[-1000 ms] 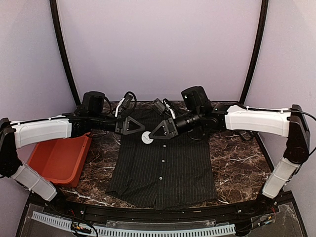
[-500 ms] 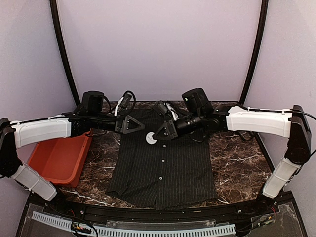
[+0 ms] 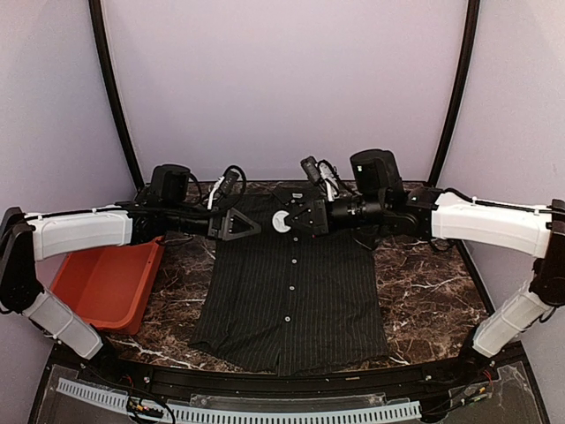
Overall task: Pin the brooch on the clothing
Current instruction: Pass from the right arm to the left
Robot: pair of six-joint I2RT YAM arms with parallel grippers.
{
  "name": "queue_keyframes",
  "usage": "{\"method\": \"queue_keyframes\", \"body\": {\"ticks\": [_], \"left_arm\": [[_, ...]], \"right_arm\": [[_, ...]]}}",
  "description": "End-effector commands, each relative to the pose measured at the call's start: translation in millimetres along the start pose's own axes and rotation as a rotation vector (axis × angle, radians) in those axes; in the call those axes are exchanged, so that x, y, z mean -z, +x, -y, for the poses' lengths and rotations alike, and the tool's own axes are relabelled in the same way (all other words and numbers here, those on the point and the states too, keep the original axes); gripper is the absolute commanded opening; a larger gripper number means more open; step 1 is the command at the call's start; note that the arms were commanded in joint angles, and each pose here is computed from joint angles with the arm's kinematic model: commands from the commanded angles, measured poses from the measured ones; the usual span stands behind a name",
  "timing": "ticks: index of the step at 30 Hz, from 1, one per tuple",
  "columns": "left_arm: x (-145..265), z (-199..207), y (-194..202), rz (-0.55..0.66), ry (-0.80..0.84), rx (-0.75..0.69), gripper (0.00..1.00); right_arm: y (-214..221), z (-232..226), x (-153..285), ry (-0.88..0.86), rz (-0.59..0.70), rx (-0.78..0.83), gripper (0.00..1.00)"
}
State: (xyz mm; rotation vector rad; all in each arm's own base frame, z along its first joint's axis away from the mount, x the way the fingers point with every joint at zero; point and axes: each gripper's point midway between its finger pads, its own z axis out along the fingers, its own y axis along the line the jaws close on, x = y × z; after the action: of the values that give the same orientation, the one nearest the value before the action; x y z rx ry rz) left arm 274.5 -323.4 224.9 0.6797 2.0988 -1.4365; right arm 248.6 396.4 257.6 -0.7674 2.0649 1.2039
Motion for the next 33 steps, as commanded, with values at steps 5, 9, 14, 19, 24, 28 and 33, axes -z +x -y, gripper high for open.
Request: {"method": "queue_keyframes", "body": {"ticks": [5, 9, 14, 19, 24, 28, 33], "left_arm": [[3, 52, -5, 0.023, 0.184, -0.118, 0.73], [4, 63, -3, 0.026, 0.229, -0.137, 0.64], [6, 69, -4, 0.028, 0.257, -0.140, 0.51], [6, 70, -3, 0.023, 0.267, -0.135, 0.33], [5, 70, -3, 0.024, 0.269, -0.137, 0.19], [5, 69, -4, 0.027, 0.262, -0.134, 0.02], [5, 68, -4, 0.030, 0.253, -0.136, 0.01]], "right_arm": [[-22, -29, -5, -0.181, 0.078, -0.016, 0.00], [-20, -32, -11, -0.215, 0.061, -0.031, 0.00], [-17, -31, -15, -0.222, 0.048, -0.037, 0.00], [-15, -33, -17, -0.239, 0.037, -0.048, 0.00], [-15, -34, -16, -0.243, 0.036, -0.048, 0.00], [-15, -35, -16, -0.247, 0.034, -0.048, 0.00], [-15, -35, -15, -0.247, 0.035, -0.047, 0.00]]}}
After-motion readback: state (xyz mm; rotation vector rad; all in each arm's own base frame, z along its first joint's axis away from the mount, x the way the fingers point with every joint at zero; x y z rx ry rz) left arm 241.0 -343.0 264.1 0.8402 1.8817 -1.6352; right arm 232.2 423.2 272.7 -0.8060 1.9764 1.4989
